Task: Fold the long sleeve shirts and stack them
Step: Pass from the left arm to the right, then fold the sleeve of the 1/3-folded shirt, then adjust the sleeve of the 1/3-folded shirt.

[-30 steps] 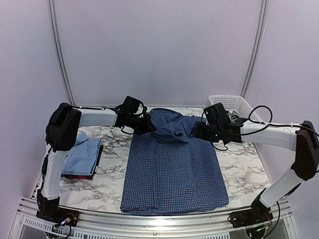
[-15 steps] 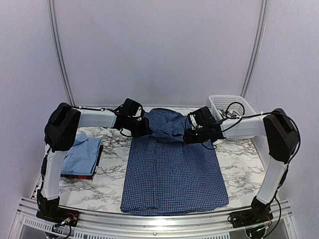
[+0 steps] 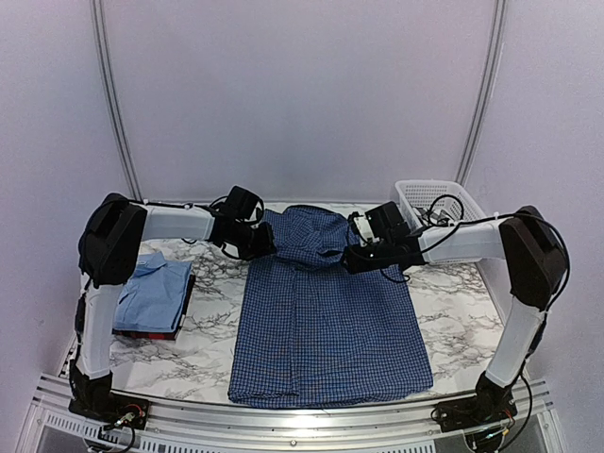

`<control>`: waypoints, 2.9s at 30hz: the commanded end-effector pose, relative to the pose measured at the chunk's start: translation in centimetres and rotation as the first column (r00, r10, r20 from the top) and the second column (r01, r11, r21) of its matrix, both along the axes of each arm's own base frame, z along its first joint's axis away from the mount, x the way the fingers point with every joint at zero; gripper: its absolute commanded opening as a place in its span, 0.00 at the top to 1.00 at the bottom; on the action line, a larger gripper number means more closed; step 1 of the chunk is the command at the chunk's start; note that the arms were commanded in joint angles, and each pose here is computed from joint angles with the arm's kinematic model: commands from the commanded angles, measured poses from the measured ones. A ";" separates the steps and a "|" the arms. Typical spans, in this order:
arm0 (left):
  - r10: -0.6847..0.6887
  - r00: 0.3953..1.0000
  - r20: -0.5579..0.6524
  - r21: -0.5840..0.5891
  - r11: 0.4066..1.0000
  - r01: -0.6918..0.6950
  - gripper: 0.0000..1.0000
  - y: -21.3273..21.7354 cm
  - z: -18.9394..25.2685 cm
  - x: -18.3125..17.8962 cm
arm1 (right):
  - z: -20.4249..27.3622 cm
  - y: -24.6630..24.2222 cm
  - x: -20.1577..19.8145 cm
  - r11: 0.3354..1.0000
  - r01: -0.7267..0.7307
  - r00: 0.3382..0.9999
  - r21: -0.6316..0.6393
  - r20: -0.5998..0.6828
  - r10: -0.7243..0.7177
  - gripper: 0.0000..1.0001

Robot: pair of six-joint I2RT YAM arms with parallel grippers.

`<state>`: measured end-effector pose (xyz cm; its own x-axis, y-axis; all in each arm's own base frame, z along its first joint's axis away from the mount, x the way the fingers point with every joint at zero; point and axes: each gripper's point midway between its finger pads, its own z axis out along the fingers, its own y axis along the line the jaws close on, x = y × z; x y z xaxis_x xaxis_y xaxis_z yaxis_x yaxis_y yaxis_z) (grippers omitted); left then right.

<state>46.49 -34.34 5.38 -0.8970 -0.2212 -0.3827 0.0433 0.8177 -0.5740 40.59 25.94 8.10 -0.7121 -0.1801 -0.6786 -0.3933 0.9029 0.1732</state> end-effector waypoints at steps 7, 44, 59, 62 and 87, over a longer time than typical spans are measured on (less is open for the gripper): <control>0.008 1.000 0.019 0.002 1.000 -0.008 1.00 0.7 1.9 0.1 | 2.2 1.3 2.1 0.990 0.049 0.999 0.134 -0.030 -0.045 0.44; -0.071 0.997 0.002 -0.069 0.995 0.071 1.00 -0.3 3.5 -1.4 | 4.0 6.7 -5.6 0.906 0.088 0.979 0.415 -0.205 -0.001 1.00; -0.037 0.999 0.023 -0.038 0.999 0.038 0.60 2.4 5.8 -4.1 | 5.4 15.6 -14.4 0.922 -0.123 0.969 0.367 -0.154 0.191 0.61; -0.039 0.999 -0.012 -0.035 0.999 0.039 0.55 3.3 5.1 -6.1 | 6.5 14.9 -14.3 0.936 -0.156 0.973 0.314 -0.117 0.201 0.50; -0.222 0.927 -0.303 -0.069 0.975 0.211 0.57 2.2 -0.2 -23.7 | 0.1 10.6 -18.4 0.940 -0.319 0.921 0.120 -0.195 0.337 0.55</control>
